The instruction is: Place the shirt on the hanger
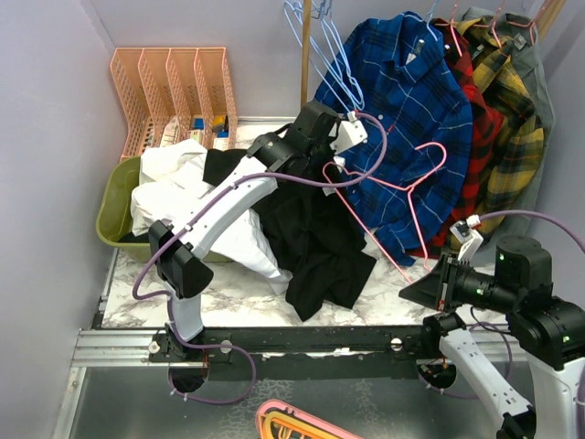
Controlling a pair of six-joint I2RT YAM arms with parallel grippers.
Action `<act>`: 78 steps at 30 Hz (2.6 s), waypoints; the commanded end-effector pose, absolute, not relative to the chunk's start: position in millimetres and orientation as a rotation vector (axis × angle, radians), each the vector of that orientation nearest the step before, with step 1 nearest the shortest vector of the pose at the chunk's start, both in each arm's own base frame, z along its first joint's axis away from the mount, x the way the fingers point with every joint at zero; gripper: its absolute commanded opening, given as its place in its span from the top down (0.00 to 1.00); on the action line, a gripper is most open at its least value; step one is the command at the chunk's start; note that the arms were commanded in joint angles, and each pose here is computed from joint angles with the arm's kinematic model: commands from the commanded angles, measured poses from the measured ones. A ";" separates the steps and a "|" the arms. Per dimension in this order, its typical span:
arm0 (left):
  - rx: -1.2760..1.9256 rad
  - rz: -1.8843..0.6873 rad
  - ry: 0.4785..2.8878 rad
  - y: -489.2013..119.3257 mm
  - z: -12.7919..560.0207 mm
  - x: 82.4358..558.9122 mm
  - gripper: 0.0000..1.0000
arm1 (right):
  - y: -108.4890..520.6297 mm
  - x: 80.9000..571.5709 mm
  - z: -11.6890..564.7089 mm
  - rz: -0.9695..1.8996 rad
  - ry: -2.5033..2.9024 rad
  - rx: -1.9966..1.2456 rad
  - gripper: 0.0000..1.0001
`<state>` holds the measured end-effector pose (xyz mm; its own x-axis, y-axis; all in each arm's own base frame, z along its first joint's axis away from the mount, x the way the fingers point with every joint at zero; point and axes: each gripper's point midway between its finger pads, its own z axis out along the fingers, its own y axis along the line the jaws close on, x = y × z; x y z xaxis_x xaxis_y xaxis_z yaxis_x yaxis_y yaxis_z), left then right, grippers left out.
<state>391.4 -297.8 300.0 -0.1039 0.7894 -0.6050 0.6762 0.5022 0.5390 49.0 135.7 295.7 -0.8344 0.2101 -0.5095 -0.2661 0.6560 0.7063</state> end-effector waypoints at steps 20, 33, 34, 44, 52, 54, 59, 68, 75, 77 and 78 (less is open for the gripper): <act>1.352 -0.157 1.766 -330.4 315.8 329.0 1.00 | 171.0 138.4 269.9 1.201 2.180 -0.204 0.99; 1.404 -0.228 1.742 -331.9 322.2 307.5 1.00 | 190.6 179.5 257.0 1.291 2.043 -0.250 0.99; 1.402 -0.229 1.738 -331.8 324.2 306.8 1.00 | 192.2 181.8 253.4 1.300 2.049 -0.251 0.99; 1.401 -0.220 1.736 -329.9 326.1 306.7 1.00 | 204.6 190.5 237.0 1.373 2.037 -0.240 0.99; 1.416 -0.261 1.735 -332.3 328.8 298.3 1.00 | 217.7 209.2 234.6 1.373 2.011 -0.281 0.99; 1.441 -0.281 1.738 -331.7 325.1 292.5 0.85 | 218.2 214.8 234.6 1.359 1.995 -0.279 0.99; 1.550 -0.379 1.747 -334.6 305.3 272.4 0.74 | 219.0 226.7 220.1 1.351 1.987 -0.225 0.99; 1.503 -0.449 1.715 -335.8 330.2 263.8 0.12 | 217.5 232.6 199.5 1.316 1.984 -0.215 0.99; 1.324 -0.607 1.551 -334.4 418.1 295.5 0.01 | 219.9 233.0 159.3 1.310 2.033 -0.256 0.99; 1.298 -0.759 1.553 -318.9 413.9 316.2 0.04 | 219.7 233.6 150.2 1.301 2.030 -0.254 0.99; 1.310 -0.854 1.534 -311.4 409.0 320.3 0.05 | 219.4 233.9 147.3 1.295 2.024 -0.259 0.99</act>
